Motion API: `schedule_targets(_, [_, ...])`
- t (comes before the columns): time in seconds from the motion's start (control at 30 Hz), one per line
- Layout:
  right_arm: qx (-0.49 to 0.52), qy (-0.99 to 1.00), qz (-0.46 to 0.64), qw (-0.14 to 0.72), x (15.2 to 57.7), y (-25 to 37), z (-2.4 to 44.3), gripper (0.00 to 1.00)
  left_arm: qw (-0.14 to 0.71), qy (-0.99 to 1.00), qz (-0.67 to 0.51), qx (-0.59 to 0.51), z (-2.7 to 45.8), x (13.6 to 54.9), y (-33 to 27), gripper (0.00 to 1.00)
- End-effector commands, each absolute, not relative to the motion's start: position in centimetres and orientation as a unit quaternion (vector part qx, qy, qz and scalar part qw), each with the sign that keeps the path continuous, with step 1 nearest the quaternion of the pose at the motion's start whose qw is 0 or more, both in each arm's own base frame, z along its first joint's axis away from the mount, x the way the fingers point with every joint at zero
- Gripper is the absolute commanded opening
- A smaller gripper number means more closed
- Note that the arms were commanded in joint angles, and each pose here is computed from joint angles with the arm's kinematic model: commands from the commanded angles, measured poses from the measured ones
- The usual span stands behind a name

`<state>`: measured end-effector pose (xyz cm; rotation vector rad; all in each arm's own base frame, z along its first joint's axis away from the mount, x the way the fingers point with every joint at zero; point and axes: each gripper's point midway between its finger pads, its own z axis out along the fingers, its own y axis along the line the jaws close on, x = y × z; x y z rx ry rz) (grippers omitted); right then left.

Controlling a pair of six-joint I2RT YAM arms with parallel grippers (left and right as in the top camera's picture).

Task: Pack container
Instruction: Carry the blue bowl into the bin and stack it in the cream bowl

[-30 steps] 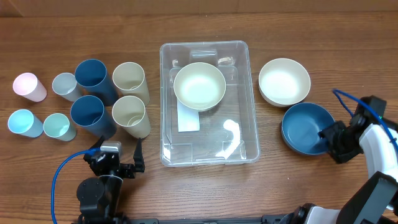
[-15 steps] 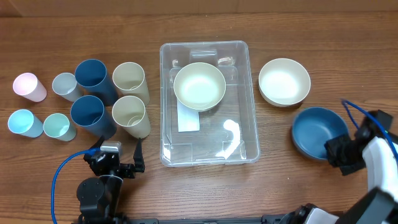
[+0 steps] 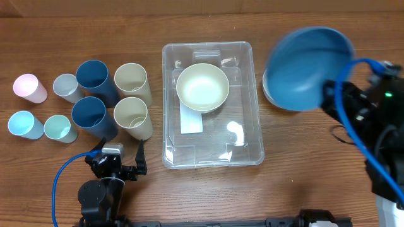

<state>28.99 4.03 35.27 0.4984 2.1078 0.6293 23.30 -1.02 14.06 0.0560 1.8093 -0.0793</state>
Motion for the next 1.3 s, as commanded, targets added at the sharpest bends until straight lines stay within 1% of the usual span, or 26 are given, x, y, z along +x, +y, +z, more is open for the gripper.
schedule_targets(0.0, [0.118,0.867,0.27,0.403,31.6,10.1,34.1,0.04,0.621,0.782,-0.036,0.039,14.2,23.3,-1.4,1.0])
schedule_targets(0.1, [0.068,0.894,0.254,0.362,34.2,14.5,30.2,0.04,0.621,0.782,-0.036,0.039,14.2,23.3,-1.4,1.0])
schedule_targets(0.17, [0.038,0.914,0.232,0.332,36.2,17.3,26.4,0.04,0.621,0.782,-0.036,0.04,14.2,23.3,-1.4,1.0])
schedule_targets(0.33, [0.03,0.953,0.145,0.264,41.4,19.7,16.2,0.04,0.621,0.782,-0.036,0.04,14.2,23.3,-1.4,1.0])
schedule_targets(0.47, [0.011,0.959,0.132,0.25,43.4,20.6,12.4,0.04,0.621,0.782,-0.036,0.039,14.2,23.3,-1.4,1.0])
schedule_targets(0.57, [0.009,0.959,0.131,0.25,43.6,20.7,12.0,0.04,0.621,0.782,-0.036,0.039,14.2,23.3,-1.4,1.0])
schedule_targets(0.63, [0.009,0.96,0.131,0.249,43.6,20.7,12.0,0.04,0.621,0.782,-0.036,0.039,14.2,23.3,-1.4,1.0])
schedule_targets(0.67, [0.009,0.96,0.131,0.249,43.6,20.7,11.9,0.06,0.621,0.782,-0.036,0.039,14.2,23.3,-1.4,1.0])
schedule_targets(0.7, [0.009,0.96,0.131,0.249,43.6,20.7,12.0,0.23,0.621,0.782,-0.036,0.039,14.2,23.3,-1.4,1.0])
schedule_targets(0.73, [0.009,0.96,0.131,0.248,43.5,20.7,12.2,0.45,0.621,0.782,-0.036,0.039,14.2,23.3,-1.4,1.0])
schedule_targets(0.77, [0.009,0.959,0.132,0.249,43.4,20.6,12.8,0.49,0.621,0.782,-0.036,0.039,14.2,23.3,-1.4,1.0])
schedule_targets(0.87, [0.007,0.952,0.142,0.272,43.4,20.7,16.9,0.5,0.621,0.782,-0.036,0.039,14.2,23.3,-1.4,1.0])
schedule_targets(0.93, [0.008,0.942,0.153,0.298,43.1,20.4,21.4,0.5,0.621,0.782,-0.036,0.039,14.2,23.3,-1.4,1.0])
schedule_targets(1.0, [0.018,0.93,0.16,0.33,42.7,19.0,26.2,0.52,0.621,0.782,-0.036,0.039,14.2,23.3,-1.4,1.0])
schedule_targets(1.1, [0.053,0.917,0.15,0.367,41.8,15.3,31.0,0.57,0.621,0.782,-0.036,0.04,14.2,23.3,-1.4,1.0])
schedule_targets(1.2, [0.104,0.909,0.128,0.382,40.7,9.9,33.2,0.6,0.621,0.782,-0.036,0.039,14.2,23.3,-1.4,1.0])
schedule_targets(1.27, [0.162,0.91,0.097,0.369,40.1,4.6,32.8,0.63,0.621,0.782,-0.036,0.039,14.2,23.3,-1.4,1.0])
